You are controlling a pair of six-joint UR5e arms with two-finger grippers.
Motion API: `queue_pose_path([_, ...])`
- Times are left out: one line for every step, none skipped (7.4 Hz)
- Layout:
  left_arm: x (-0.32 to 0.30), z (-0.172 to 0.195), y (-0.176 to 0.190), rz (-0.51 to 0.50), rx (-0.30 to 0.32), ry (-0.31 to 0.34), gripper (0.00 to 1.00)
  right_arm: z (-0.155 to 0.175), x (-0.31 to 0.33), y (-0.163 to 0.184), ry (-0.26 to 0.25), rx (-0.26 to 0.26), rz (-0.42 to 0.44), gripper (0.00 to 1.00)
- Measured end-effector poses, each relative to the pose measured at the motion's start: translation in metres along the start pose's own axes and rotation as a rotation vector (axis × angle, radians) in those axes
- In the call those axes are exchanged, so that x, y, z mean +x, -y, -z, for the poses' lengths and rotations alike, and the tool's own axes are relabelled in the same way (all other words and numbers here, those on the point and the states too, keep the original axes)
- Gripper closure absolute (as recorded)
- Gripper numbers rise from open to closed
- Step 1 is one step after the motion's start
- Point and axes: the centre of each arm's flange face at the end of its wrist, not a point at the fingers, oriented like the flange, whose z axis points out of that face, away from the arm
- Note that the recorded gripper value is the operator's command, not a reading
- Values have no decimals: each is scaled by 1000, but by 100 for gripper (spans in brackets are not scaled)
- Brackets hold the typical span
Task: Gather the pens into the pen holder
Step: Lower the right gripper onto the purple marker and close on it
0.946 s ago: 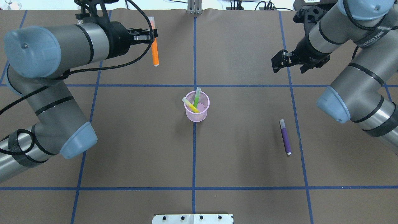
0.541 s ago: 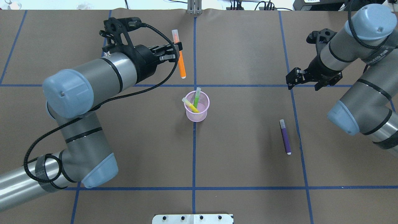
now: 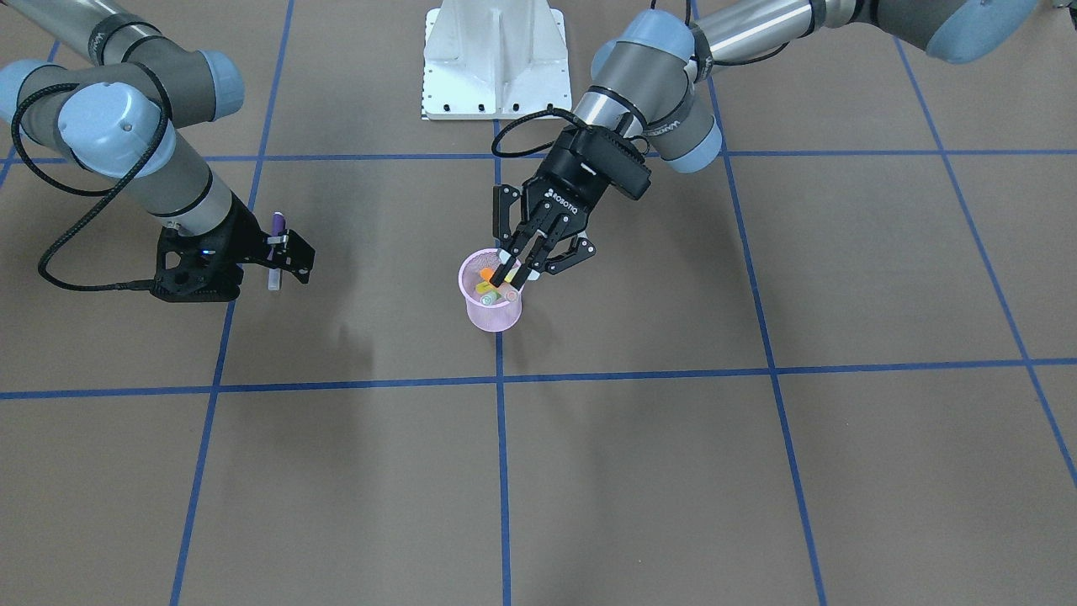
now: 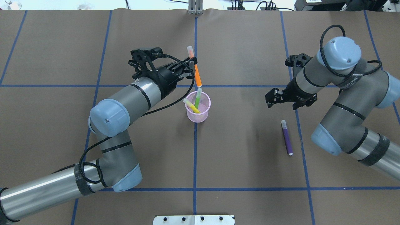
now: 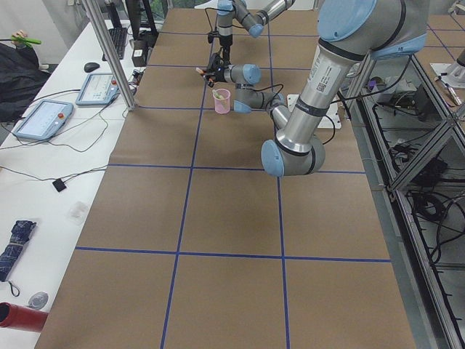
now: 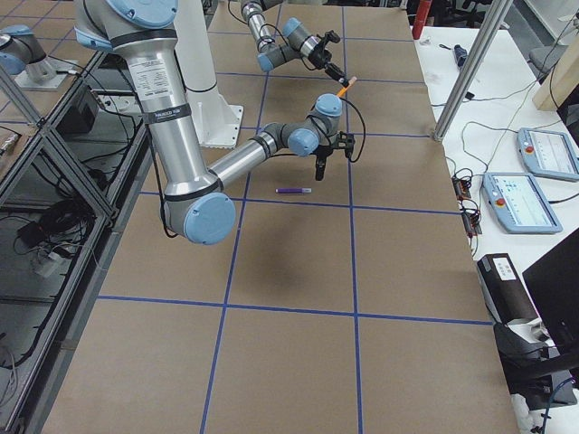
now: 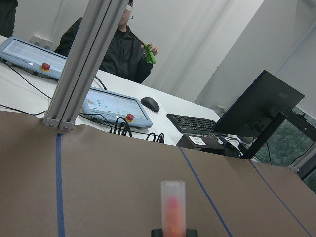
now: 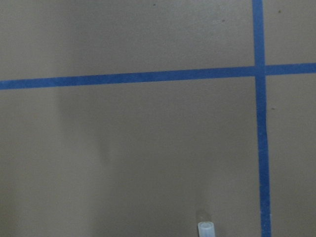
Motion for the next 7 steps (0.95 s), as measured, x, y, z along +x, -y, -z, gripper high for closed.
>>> queue_pose_path([-1, -1, -1, 0, 1, -1, 100, -5, 2, -1, -2, -4, 2, 1])
queue_pose_path([-2, -2, -2, 0, 1, -1, 100, -11, 4, -2, -9, -11, 5, 1])
queue_pose_path([-1, -2, -2, 1, 1, -2, 100, -18, 6, -5, -18, -21, 5, 1])
queue_pose_path([-1, -2, -3, 1, 0, -2, 100, -25, 10, -9, -30, -33, 3, 2])
queue_pose_path([-1, -2, -3, 1, -1, -2, 100, -31, 13, -15, -41, -46, 3, 2])
queue_pose_path([-2, -2, -3, 1, -2, -2, 100, -38, 15, -20, -49, -59, 6, 2])
queue_pose_path([-2, -2, -4, 1, -3, -2, 100, -43, 17, -25, -54, -71, 8, 8])
